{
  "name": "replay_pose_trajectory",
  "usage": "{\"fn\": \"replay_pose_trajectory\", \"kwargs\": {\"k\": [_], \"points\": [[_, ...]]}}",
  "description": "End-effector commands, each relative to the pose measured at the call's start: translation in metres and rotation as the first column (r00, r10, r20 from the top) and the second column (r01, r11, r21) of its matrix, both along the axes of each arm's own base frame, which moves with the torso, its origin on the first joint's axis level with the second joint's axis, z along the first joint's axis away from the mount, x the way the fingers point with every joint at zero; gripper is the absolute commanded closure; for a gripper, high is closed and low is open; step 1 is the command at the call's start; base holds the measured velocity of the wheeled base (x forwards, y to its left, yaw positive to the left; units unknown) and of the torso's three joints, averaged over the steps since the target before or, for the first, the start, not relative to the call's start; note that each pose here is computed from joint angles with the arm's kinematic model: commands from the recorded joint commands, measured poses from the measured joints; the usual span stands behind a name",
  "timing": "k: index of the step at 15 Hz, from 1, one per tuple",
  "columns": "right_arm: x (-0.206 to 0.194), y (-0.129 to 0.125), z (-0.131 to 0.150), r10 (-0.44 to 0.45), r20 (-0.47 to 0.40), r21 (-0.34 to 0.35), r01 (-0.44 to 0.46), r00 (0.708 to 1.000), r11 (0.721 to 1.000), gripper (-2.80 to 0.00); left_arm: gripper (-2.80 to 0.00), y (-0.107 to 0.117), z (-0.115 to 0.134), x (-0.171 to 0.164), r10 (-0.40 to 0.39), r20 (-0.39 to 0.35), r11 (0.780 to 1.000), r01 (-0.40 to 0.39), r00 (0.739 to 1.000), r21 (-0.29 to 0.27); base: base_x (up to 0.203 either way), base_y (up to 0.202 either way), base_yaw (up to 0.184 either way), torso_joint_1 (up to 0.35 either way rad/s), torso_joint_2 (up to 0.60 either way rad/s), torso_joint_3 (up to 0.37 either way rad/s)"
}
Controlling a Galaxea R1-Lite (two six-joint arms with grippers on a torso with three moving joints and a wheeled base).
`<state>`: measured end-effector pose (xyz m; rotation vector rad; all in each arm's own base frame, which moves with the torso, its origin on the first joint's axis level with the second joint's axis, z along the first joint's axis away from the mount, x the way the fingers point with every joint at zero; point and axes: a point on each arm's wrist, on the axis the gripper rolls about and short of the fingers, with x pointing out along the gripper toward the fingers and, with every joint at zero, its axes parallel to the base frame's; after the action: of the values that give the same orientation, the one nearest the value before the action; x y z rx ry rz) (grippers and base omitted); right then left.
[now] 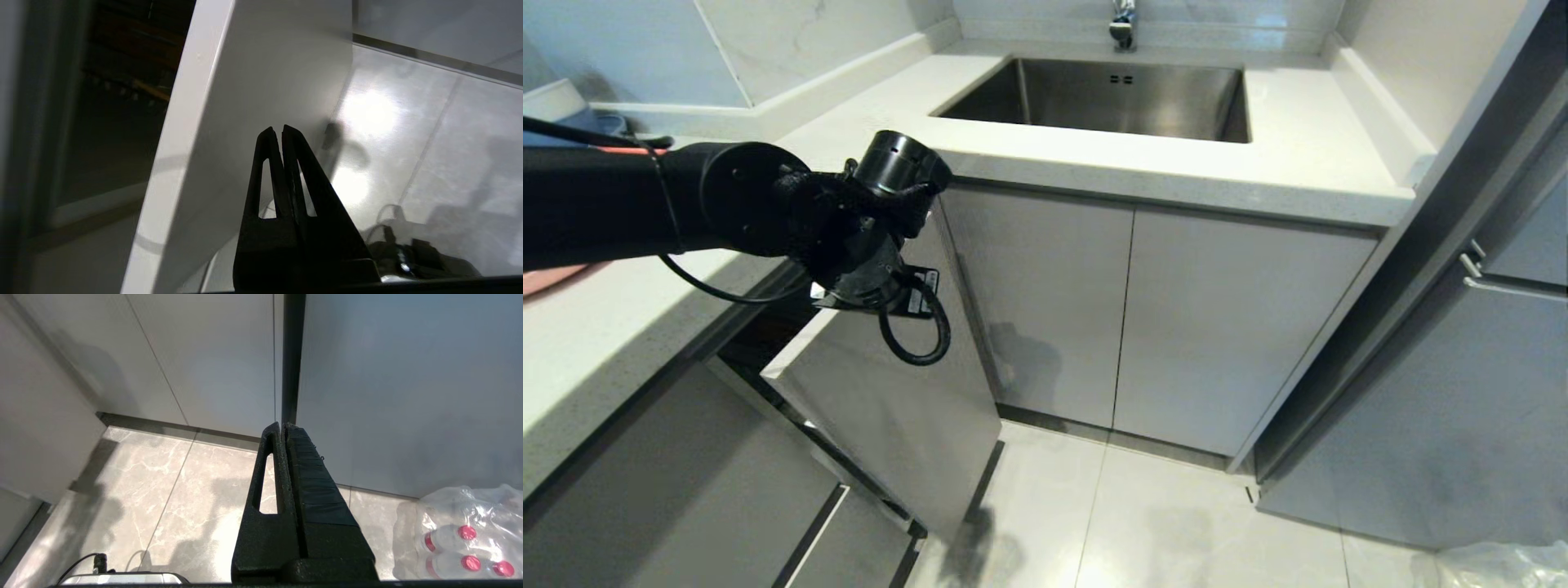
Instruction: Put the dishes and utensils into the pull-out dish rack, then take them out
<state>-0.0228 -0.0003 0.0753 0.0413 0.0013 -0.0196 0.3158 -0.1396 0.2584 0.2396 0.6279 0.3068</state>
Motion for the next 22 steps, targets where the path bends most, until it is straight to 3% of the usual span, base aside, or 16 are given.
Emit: {"fn": "replay_pose_trajectory", "kwargs": {"k": [1,5,8,11,13,15,18,20,22], "points": [[0.000,0.000,0.000,0.000,-0.001,0.000,0.000,1.000,1.000,0.00,0.00,0.014,0.003,0.004,0.053,0.010,0.999,-0.053,0.999,0.012,0.000,0.000,0.000,0.000,0.00,0.000],[0.000,0.000,0.000,0.000,-0.001,0.000,0.000,1.000,1.000,0.00,0.00,0.019,0.005,0.005,0.070,0.017,0.997,-0.070,0.997,0.030,0.000,0.000,0.000,0.000,0.00,0.000],[0.000,0.000,0.000,0.000,-0.001,0.000,0.000,1.000,1.000,0.00,0.00,0.013,0.013,-0.005,0.035,0.035,0.999,-0.035,0.999,0.009,0.000,0.000,0.000,0.000,0.00,0.000],[0.000,0.000,0.000,0.000,-0.001,0.000,0.000,1.000,1.000,0.00,0.00,0.021,0.044,-0.030,-0.024,0.107,0.996,0.032,0.994,-0.079,0.000,0.000,0.000,0.000,0.00,0.000],[0.000,0.000,0.000,0.000,-0.001,0.000,0.000,1.000,1.000,0.00,0.00,0.033,0.071,-0.057,-0.077,0.174,0.983,0.104,0.982,-0.154,0.000,0.000,0.000,0.000,0.00,0.000],[0.000,0.000,0.000,0.000,-0.001,0.000,0.000,1.000,1.000,0.00,0.00,0.053,0.102,-0.097,-0.102,0.275,0.962,0.165,0.956,-0.215,0.000,0.000,0.000,0.000,0.00,0.000],[0.000,0.000,0.000,0.000,-0.001,0.000,0.000,1.000,1.000,0.00,0.00,0.093,0.134,-0.167,-0.106,0.423,0.939,0.230,0.900,-0.256,0.000,0.000,0.000,0.000,0.00,0.000],[0.000,0.000,0.000,0.000,-0.001,0.000,0.000,1.000,1.000,0.00,0.00,0.121,0.145,-0.220,-0.106,0.523,0.925,0.277,0.845,-0.259,0.000,0.000,0.000,0.000,0.00,0.000],[0.000,0.000,0.000,0.000,-0.001,0.000,0.000,1.000,1.000,0.00,0.00,0.136,0.137,-0.270,-0.134,0.586,0.911,0.332,0.799,-0.244,0.000,0.000,0.000,0.000,0.00,0.000]]}}
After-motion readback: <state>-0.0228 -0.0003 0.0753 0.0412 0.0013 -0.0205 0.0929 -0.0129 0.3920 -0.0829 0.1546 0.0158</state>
